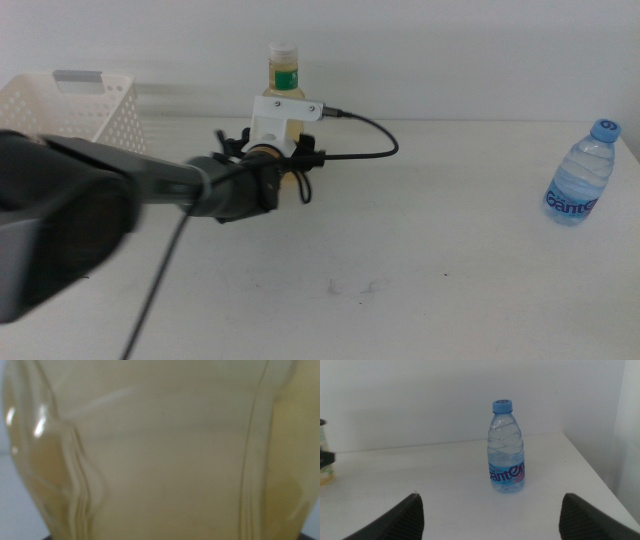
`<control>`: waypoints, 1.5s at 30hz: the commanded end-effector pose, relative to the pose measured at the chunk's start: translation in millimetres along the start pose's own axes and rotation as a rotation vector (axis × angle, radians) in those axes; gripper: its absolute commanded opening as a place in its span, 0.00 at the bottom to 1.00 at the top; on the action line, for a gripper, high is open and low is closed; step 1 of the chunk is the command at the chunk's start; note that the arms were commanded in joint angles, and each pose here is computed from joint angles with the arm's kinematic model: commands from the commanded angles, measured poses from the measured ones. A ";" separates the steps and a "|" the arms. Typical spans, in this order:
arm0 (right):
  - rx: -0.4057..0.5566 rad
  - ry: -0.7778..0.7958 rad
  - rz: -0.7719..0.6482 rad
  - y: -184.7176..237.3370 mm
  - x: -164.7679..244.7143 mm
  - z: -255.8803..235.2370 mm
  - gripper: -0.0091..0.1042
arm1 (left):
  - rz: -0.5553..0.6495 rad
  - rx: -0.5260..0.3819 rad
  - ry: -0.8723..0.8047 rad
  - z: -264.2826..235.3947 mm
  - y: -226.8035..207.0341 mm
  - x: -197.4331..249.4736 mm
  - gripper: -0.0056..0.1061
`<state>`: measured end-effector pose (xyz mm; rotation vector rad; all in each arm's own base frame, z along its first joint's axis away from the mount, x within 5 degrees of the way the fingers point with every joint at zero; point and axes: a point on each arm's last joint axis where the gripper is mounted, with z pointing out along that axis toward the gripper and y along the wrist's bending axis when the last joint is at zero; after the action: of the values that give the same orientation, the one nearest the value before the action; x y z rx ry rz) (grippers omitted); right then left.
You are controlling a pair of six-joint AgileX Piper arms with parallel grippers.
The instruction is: Use arms to grab the bottles and put them into the dustbin to the left of the table.
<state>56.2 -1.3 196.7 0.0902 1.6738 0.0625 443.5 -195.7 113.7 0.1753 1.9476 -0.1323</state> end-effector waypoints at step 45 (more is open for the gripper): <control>0.003 -0.013 -0.007 -0.2 -0.2 -0.2 0.86 | -0.057 -0.049 0.726 -201.7 274.6 -171.8 0.11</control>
<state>56.2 -1.3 196.7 0.0902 1.6738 0.0625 368.5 94.8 344.7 0.1437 2.7124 -0.0460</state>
